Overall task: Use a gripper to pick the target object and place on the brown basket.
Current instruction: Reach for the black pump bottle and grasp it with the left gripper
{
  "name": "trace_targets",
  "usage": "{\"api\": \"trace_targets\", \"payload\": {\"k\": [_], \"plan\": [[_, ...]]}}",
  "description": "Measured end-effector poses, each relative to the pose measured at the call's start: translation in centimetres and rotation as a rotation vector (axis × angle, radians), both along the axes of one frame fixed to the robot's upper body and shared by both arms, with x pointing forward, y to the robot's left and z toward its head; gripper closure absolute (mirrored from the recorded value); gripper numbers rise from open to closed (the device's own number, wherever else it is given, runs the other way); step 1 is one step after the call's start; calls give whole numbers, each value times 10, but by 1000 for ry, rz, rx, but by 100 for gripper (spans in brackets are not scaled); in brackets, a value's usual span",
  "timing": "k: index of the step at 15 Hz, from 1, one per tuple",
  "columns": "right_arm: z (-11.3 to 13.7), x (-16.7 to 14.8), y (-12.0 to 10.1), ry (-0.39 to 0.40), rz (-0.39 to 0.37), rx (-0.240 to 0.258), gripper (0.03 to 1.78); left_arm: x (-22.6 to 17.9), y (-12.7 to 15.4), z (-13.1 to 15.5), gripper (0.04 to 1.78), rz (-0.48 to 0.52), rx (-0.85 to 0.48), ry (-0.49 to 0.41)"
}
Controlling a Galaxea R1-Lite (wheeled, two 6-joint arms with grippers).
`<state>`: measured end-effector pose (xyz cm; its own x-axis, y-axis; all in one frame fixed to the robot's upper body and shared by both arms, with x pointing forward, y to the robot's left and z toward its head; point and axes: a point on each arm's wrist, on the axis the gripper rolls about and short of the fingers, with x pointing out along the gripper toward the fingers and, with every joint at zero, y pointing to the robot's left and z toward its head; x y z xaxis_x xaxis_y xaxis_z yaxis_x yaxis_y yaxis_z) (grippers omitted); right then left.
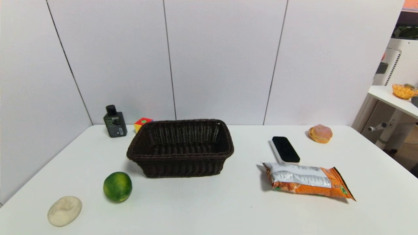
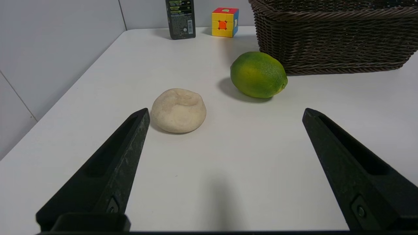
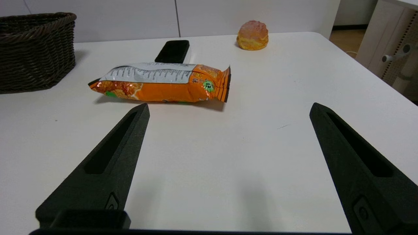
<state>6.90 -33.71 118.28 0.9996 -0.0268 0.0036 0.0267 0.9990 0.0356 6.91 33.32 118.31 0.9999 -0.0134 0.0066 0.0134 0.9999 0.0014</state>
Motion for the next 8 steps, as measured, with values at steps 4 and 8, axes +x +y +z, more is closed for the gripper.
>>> {"api": "trace_targets", "payload": {"k": [4,8], "plan": [[0,0,0,1,-1,0,12,0,0,0,13,0,0,0],[0,0,0,1,-1,0,12,0,0,0,13,21,-35,2]]}}
